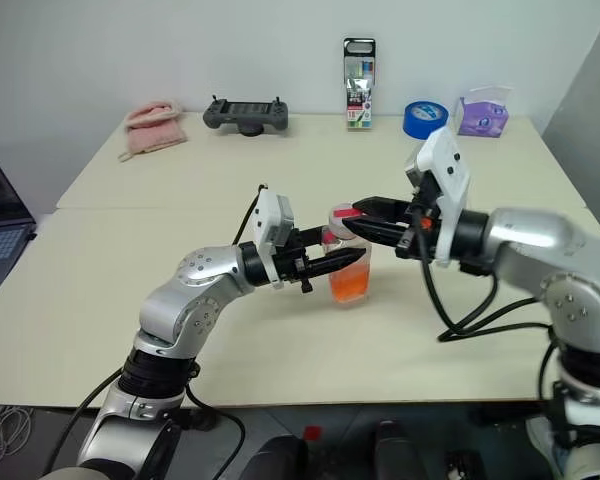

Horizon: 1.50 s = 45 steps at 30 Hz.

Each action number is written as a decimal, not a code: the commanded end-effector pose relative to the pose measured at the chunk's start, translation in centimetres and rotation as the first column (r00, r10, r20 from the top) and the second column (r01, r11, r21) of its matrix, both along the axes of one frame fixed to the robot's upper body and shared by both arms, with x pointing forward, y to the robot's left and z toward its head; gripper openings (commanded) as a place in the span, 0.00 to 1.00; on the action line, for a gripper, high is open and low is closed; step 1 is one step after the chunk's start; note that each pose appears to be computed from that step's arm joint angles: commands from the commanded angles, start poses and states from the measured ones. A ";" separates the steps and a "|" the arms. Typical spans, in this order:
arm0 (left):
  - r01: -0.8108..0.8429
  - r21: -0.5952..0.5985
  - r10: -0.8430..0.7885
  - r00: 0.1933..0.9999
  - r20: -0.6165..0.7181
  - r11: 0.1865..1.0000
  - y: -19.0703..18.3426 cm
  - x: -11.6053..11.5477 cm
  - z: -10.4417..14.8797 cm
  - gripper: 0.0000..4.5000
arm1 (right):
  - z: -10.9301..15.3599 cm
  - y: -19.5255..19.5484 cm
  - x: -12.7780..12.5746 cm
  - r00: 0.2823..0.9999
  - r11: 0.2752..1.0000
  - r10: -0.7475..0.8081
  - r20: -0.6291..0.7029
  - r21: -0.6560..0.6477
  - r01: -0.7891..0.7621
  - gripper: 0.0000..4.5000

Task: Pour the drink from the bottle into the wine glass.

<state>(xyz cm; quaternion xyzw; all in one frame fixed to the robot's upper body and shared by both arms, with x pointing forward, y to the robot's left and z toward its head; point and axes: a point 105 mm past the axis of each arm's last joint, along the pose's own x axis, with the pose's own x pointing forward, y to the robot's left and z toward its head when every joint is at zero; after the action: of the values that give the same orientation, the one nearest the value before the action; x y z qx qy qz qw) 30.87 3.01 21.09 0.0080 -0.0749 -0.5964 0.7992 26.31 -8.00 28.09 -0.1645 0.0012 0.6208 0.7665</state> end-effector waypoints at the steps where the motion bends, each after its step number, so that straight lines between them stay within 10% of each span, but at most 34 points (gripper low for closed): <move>1: 0.111 -0.059 -0.107 0.992 0.072 0.992 -0.4 -2.4 3.6 0.40 | 1.6 -0.5 -1.1 0.958 0.957 0.283 0.048 -0.088 -0.278 0.00; 9: 0.045 -0.022 -0.043 0.994 0.098 0.999 0.2 -2.0 3.5 0.40 | 4.7 -2.0 1.7 0.963 0.966 0.259 0.081 0.004 -0.260 0.08; 20: -0.019 -0.010 0.020 0.993 0.113 1.000 0.6 -0.9 2.9 0.40 | 3.0 -2.3 1.1 0.995 0.998 -0.039 0.090 0.061 0.034 0.91; 32: -0.016 -0.005 0.017 0.991 0.132 1.000 0.0 0.3 2.4 0.40 | 1.8 0.2 2.3 0.899 0.860 -0.438 -0.017 0.283 0.424 0.92; 45: -0.017 0.013 0.015 0.988 0.151 1.000 0.0 1.0 2.1 0.40 | 0.1 0.7 1.9 0.890 0.868 -0.453 -0.056 0.201 0.454 0.92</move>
<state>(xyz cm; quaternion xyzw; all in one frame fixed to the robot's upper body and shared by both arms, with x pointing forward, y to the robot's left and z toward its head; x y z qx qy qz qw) 32.18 3.09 21.35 0.0468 -0.0916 -0.5869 0.8031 29.16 -7.85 27.56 -0.0677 -0.0032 0.4069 0.9109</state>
